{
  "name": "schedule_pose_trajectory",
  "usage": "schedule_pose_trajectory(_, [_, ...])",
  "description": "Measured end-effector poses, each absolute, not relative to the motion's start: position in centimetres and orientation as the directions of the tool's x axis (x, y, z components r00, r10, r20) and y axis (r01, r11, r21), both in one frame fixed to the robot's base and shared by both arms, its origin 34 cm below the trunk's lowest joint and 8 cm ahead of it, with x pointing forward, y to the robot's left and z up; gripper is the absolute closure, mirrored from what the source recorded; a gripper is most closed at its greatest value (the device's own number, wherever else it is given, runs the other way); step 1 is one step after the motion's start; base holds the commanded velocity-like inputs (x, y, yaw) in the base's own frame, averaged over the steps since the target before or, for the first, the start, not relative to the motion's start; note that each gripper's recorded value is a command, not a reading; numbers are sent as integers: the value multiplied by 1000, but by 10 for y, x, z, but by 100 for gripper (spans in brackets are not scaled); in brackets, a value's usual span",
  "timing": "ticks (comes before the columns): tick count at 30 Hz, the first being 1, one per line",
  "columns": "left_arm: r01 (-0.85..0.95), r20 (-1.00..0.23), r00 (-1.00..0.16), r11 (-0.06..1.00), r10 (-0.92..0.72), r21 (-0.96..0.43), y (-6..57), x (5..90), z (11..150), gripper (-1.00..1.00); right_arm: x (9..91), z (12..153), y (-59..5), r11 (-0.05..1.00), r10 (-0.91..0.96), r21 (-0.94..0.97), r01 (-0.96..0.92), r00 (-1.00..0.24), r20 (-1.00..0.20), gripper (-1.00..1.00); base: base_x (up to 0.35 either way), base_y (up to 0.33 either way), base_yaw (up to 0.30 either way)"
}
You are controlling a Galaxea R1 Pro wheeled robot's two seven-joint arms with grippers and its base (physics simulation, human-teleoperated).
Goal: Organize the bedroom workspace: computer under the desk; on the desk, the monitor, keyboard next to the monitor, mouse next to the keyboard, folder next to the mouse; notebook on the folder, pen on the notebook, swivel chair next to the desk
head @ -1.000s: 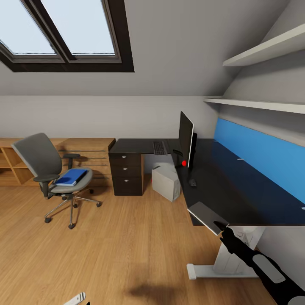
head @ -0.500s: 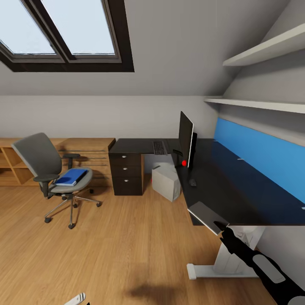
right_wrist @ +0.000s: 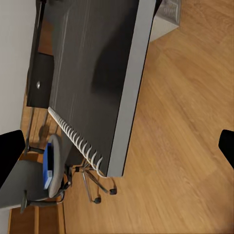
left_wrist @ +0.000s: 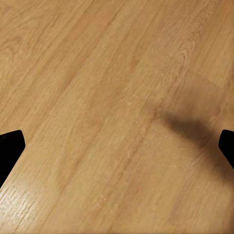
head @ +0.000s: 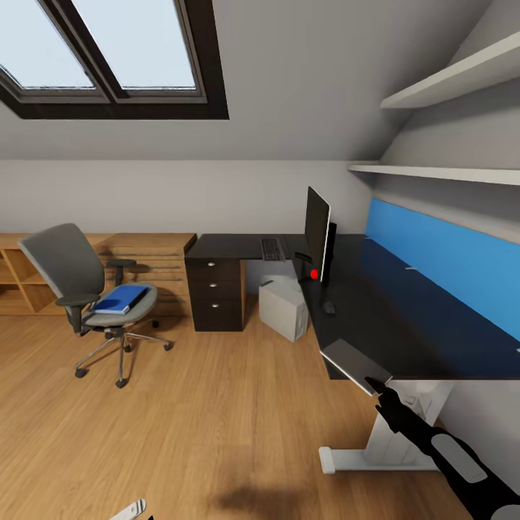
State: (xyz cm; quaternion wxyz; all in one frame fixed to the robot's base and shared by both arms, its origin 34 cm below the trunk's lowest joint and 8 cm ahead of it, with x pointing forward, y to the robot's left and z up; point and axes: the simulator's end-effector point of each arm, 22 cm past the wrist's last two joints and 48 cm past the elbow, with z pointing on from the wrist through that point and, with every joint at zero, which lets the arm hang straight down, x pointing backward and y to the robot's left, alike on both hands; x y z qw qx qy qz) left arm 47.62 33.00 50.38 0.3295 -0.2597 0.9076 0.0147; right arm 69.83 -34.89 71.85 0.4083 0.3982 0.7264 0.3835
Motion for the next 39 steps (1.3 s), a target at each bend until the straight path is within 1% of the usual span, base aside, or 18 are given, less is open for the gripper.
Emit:
schedule_pose_trajectory(24, [-476, -607, -650, 867, -458, -144, 330, 477, 504, -100, 698, 718, -348, 391, 891, 882, 265, -351, -289, -100, 2, 0, 0])
schedule_pose_trajectory(32, [-476, -607, -650, 868, -457, -144, 330, 477, 504, -100, 698, 718, -348, 390, 891, 882, 265, -351, -289, -100, 154, 0, 0])
schedule_pose_trajectory(39, [-476, -607, -650, 868, -457, -144, 330, 477, 504, -100, 698, 718, -348, 390, 891, 882, 265, -351, -288, -100, 54, 0, 0])
